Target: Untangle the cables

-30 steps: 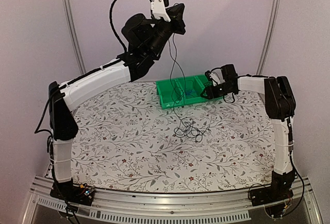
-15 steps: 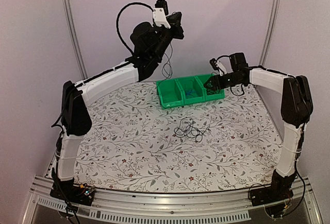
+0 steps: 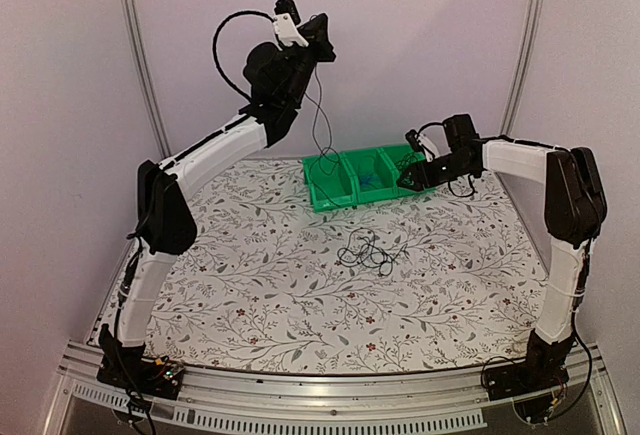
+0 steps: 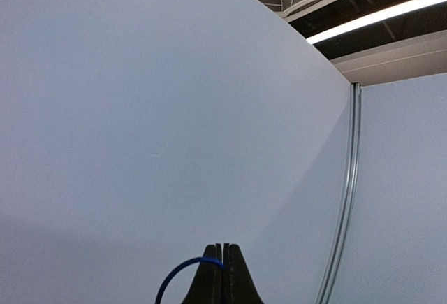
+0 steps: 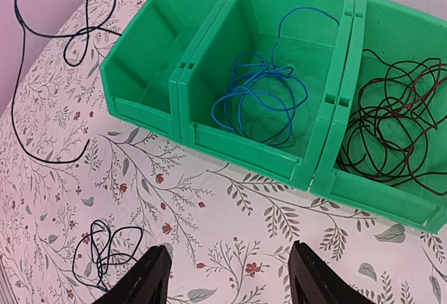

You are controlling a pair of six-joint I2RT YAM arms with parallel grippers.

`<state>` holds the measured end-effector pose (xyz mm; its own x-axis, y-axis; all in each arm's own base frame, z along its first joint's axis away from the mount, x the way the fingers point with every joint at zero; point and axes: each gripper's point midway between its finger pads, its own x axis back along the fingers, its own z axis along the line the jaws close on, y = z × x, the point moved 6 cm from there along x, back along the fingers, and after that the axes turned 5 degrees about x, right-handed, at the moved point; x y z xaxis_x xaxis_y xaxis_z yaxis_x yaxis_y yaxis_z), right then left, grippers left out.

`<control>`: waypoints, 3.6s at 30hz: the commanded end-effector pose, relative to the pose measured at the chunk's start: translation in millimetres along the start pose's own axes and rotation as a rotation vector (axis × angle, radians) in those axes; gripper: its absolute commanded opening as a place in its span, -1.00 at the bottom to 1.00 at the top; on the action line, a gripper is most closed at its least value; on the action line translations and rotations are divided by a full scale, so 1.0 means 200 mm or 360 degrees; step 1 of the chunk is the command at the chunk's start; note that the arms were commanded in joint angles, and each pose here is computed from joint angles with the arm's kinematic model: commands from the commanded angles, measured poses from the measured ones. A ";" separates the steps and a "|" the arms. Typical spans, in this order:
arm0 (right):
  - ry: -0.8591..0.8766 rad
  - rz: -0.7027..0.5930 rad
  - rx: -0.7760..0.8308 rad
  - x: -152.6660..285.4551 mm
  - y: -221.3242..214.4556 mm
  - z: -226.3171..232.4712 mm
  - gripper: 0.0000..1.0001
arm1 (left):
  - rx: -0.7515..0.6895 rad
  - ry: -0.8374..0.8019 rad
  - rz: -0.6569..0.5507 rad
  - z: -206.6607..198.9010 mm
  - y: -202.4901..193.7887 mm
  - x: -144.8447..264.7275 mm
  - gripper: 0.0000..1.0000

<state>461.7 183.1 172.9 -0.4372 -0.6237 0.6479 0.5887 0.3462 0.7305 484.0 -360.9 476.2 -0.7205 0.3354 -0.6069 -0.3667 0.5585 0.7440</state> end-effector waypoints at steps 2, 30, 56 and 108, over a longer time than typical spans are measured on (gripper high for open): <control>0.0031 -0.0034 0.0020 0.06 0.03 0.03 0.23 | 0.0128 -0.0089 -0.0037 -0.04 0.04 0.01 -1.00; 0.0030 0.0020 0.0020 0.08 -0.04 0.04 0.17 | 0.0044 0.0678 0.0709 0.47 -0.96 0.39 -1.00; 0.0107 0.0025 0.0003 0.09 -0.06 0.09 0.07 | 0.0404 0.0909 0.1402 0.58 -1.40 0.71 -1.00; 0.0216 0.0002 0.0070 0.17 -0.08 0.19 0.06 | 0.0063 0.0815 0.2198 0.31 -1.39 1.32 -0.23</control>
<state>416.9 183.4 177.4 -0.3236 -0.7066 0.6293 0.5849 0.3734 0.7201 430.0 -384.3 95.0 -0.6098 0.3441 0.7140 0.7640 0.0155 0.6450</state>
